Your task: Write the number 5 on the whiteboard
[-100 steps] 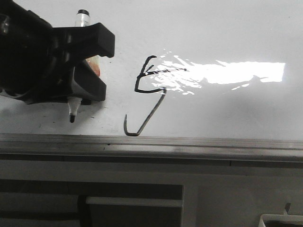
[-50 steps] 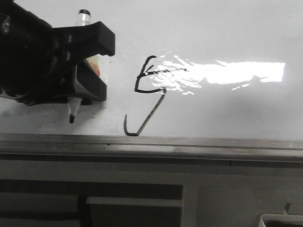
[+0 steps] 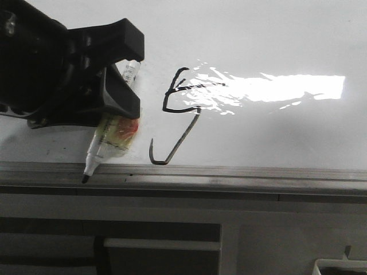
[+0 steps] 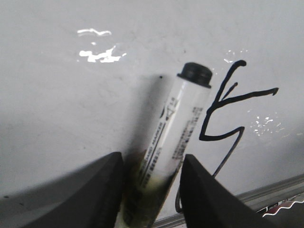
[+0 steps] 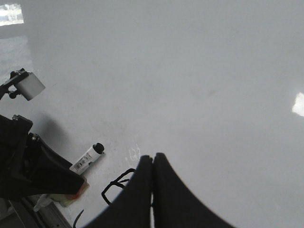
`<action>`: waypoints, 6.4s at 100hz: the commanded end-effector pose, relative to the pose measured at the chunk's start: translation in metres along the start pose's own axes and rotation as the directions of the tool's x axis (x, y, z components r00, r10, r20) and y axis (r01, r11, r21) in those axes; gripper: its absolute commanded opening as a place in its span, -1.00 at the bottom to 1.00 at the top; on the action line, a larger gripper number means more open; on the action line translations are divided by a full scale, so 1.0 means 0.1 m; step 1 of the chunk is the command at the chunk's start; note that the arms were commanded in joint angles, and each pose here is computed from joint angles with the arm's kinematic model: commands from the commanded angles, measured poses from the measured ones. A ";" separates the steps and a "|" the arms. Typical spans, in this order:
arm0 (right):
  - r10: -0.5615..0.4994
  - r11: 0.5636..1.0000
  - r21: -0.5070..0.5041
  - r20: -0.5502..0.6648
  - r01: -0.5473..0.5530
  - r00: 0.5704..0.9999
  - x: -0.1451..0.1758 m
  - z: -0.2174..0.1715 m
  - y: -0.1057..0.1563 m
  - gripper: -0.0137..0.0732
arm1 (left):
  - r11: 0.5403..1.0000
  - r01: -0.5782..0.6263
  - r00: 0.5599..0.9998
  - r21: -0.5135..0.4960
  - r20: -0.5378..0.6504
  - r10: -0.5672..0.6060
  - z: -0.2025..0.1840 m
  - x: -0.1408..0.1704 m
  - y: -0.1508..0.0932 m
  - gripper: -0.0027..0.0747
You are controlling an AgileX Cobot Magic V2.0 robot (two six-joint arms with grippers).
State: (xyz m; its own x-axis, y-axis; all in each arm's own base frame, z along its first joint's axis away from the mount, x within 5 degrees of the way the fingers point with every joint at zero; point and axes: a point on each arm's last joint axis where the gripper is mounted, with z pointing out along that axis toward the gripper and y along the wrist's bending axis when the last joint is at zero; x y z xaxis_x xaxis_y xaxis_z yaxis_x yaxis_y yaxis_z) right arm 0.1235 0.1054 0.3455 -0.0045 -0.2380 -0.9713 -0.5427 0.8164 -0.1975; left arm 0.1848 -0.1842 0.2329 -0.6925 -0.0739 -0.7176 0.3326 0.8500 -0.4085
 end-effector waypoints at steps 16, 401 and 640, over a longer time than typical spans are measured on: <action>-0.016 1.000 -0.023 0.054 0.017 0.998 -0.12 -0.02 0.00 -0.83 | 0.985 0.038 0.998 -0.171 0.064 -0.028 0.05 -0.05 0.19 -0.05; 0.028 0.998 0.057 0.162 -0.037 0.986 0.50 -0.73 -0.20 -0.83 | 0.844 -0.201 0.805 -0.498 0.407 0.432 -1.49 1.13 1.27 -0.98; 0.064 0.943 0.328 -0.003 -0.059 0.998 1.71 -0.76 -0.12 -0.83 | 0.845 -0.198 0.804 -0.496 0.411 0.430 -1.49 1.13 1.27 -0.98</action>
State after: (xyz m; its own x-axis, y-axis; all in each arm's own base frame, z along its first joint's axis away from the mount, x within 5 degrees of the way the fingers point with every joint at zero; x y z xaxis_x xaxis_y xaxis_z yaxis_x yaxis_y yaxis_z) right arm 0.0674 0.0159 0.1931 -0.1032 -0.1905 -0.9762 -0.2554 0.9537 -0.1591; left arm 0.0534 -0.0077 0.1841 -0.2168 0.1131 -0.9696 0.1239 0.9884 0.0876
